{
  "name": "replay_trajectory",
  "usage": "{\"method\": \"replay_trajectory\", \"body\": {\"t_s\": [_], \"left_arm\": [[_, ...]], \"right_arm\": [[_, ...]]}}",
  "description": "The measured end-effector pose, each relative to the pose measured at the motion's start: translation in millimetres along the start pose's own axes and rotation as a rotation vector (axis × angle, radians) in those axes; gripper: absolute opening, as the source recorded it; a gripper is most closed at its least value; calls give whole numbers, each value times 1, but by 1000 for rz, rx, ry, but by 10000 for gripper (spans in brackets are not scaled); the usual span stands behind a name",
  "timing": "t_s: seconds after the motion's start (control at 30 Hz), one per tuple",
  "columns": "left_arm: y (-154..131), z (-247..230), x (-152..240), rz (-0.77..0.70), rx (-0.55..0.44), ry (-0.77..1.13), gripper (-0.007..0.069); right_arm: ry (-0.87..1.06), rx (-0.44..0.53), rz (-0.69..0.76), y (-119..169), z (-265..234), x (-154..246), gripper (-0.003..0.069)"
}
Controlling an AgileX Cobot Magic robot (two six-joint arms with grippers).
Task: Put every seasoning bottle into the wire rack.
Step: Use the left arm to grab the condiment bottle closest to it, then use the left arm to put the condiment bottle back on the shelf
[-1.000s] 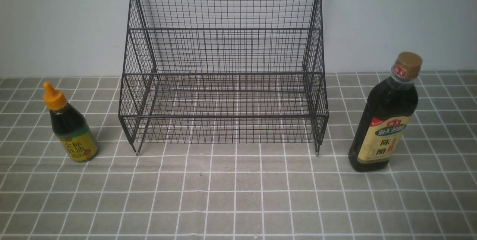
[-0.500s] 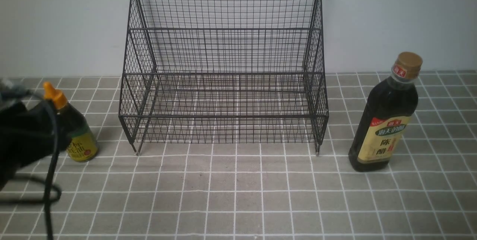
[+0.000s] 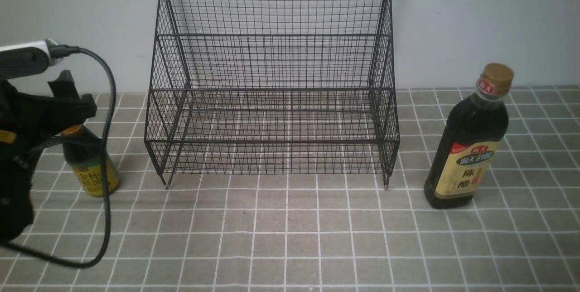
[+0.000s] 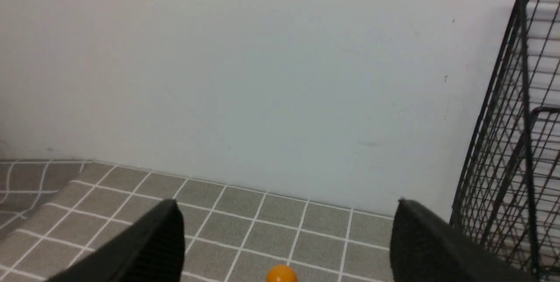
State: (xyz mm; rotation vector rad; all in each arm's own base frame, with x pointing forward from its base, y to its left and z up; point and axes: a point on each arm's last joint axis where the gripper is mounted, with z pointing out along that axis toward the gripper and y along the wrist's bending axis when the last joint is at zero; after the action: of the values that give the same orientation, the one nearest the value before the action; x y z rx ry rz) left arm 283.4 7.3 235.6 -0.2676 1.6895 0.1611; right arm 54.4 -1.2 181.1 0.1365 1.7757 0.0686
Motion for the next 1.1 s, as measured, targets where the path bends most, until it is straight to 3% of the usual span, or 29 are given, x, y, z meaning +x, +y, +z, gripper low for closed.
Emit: {"method": "replay_trajectory", "body": {"t_s": [0.37,0.6,0.63,0.9,1.1], "left_arm": [[-4,36,52,60,-51,113,554],[-4,38,60,67,-50,144,293],[-5,37,59,67,-47,147,299],[-13,13,28,45,80,267,304],[-20,-14,-36,12,207,192,304]], "right_arm": [[0,0,0,0,0,0,-14],[0,0,0,0,0,0,-14],[0,0,0,0,0,0,-14],[0,0,0,0,0,0,-14],[0,0,0,0,0,0,-14]]}}
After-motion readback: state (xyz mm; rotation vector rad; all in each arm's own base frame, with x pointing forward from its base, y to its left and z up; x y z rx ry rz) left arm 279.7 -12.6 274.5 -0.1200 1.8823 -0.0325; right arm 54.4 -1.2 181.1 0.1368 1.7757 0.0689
